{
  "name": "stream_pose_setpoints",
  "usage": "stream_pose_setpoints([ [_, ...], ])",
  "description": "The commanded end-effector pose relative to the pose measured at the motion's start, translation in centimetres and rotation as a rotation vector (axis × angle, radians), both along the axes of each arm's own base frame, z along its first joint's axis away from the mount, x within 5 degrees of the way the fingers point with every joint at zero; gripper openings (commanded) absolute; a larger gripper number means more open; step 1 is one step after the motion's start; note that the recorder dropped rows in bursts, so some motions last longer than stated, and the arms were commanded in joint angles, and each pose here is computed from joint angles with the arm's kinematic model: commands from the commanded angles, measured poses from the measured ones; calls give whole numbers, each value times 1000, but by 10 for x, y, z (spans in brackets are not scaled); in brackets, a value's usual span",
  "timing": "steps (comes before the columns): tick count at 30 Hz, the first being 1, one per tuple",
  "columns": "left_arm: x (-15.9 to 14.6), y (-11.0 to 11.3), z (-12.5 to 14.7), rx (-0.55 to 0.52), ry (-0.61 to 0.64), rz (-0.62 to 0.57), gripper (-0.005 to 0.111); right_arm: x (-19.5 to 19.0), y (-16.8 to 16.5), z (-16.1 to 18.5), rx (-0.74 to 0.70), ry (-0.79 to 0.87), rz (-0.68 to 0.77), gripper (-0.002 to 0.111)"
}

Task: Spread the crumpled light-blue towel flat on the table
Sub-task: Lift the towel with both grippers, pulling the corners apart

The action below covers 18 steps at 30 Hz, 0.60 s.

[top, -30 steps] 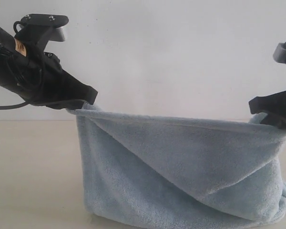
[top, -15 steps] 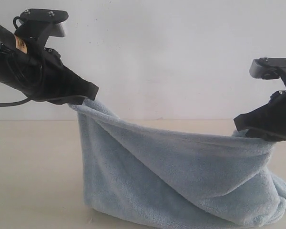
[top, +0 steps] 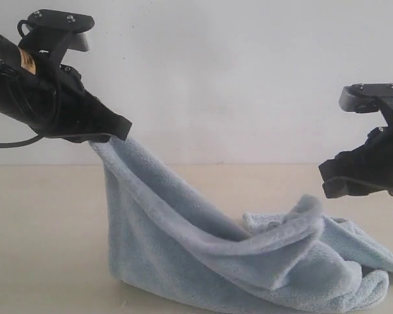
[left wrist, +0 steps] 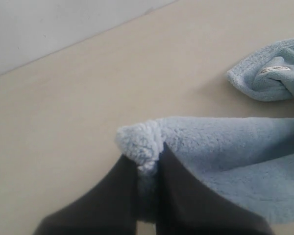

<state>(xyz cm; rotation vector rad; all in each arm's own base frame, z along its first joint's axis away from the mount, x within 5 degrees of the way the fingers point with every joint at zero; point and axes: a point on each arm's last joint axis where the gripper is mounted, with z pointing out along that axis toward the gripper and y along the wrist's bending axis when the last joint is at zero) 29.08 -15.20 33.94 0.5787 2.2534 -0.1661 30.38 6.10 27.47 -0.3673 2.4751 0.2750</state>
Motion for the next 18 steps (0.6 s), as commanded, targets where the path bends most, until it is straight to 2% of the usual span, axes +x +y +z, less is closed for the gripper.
stream_pose_setpoints([
  [1, 0, 5, 1, 61, -28, -5, 4, 6, -4, 3, -65, -90, 8, 55],
  [6, 0, 7, 1, 98, -36, -7, 4, 8, -8, 3, -124, -120, 23, 55],
  [10, 1, 7, 0, 96, -30, -7, 4, 13, -7, -17, -163, -27, 63, 55],
  [12, 2, 6, -3, 101, -23, -7, 4, 13, -5, -32, -181, 54, 113, 55],
  [18, 7, 3, -14, 119, 11, -8, 4, 13, -4, -53, -284, 129, 322, 55],
])
